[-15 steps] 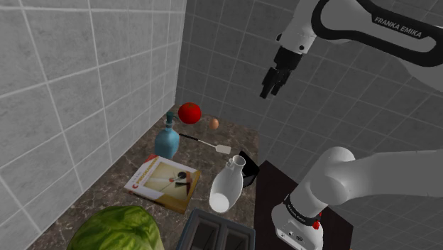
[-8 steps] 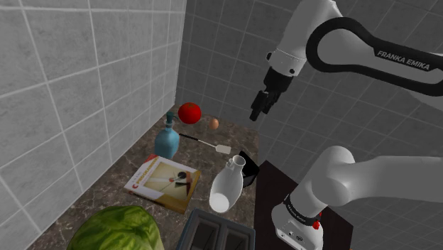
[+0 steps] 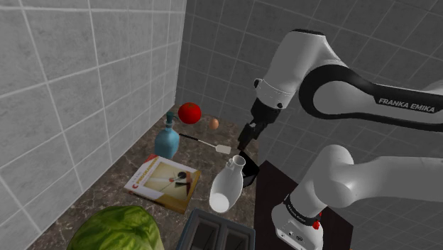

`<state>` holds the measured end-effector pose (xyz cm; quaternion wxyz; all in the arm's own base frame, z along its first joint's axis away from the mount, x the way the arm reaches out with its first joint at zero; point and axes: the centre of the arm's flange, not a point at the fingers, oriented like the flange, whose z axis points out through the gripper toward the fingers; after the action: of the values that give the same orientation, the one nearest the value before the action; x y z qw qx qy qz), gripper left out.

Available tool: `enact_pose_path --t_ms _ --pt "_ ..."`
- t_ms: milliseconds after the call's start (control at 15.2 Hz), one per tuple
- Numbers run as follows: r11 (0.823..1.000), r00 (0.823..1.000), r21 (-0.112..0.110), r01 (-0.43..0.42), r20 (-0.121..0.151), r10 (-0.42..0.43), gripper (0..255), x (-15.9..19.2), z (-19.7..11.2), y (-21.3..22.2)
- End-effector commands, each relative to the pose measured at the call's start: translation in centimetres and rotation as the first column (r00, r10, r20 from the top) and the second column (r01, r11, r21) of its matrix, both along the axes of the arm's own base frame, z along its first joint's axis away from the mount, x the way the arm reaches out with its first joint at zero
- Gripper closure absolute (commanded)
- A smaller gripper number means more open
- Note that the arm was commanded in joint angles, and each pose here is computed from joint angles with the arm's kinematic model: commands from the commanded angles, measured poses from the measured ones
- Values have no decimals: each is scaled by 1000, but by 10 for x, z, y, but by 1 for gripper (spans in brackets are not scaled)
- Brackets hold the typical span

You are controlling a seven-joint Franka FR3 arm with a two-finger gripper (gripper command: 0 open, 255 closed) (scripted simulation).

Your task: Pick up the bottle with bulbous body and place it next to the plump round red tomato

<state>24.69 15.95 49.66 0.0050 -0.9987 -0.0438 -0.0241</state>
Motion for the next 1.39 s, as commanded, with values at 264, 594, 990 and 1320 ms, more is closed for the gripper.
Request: enact_pose_path --t_ms 264,594,990,1320 --pt "1000 1000 -14 -18 7 18 0 -19 -39 45" --pt "1000 1000 -14 -18 7 18 0 -17 -66 45" --pt "1000 1000 -14 -18 7 18 0 -17 -74 45" --pt "1000 1000 -14 -18 7 18 255 -17 -74 45"
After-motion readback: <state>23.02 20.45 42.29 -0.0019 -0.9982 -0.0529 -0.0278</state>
